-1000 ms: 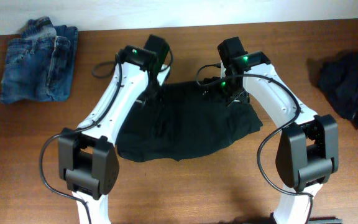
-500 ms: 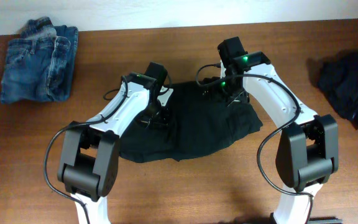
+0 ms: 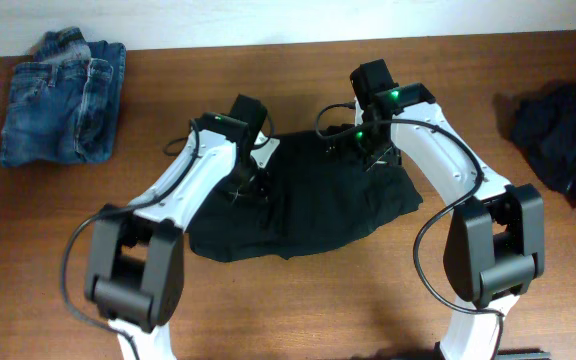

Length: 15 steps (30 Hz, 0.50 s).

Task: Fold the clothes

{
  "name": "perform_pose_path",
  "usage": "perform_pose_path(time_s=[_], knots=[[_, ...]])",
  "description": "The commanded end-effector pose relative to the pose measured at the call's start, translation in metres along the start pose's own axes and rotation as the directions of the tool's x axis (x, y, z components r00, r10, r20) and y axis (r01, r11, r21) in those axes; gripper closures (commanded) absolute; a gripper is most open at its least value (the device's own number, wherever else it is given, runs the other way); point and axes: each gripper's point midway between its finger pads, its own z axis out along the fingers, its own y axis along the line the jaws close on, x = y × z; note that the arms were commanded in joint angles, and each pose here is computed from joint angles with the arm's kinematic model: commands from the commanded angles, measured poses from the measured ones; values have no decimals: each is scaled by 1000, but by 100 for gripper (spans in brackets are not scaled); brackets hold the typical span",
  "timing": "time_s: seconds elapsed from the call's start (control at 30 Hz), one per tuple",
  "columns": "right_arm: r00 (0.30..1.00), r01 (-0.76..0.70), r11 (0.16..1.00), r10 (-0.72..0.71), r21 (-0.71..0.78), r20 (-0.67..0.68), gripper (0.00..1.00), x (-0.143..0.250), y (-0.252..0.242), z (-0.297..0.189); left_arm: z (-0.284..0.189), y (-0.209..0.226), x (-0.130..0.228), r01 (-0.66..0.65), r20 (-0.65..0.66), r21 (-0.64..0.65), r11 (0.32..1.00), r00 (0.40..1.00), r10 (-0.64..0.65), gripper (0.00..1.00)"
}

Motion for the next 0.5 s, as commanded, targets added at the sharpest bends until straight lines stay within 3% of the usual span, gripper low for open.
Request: perform_pose_path(time_s=[0.0, 0.07, 0.17, 0.37, 0.47], knots=[[1000, -12, 1000, 12, 17, -10, 1, 2, -4, 4, -64, 2, -18, -58, 172, -102, 993, 982, 75, 46], [1000, -12, 1000, 12, 17, -10, 1, 2, -4, 4, -86, 18, -18, -29, 215, -188, 982, 974, 70, 22], [1000, -12, 1000, 12, 17, -10, 1, 2, -4, 4, -95, 45, -14, 35, 227, -217, 975, 974, 16, 1], [1000, -12, 1000, 12, 18, -13, 1, 3, -4, 4, -99, 106, -3, 190, 224, -209, 959, 964, -142, 1], [1000, -12, 1000, 12, 16, -9, 1, 2, -4, 4, -96, 109, -6, 143, 230, -88, 986, 966, -119, 1]])
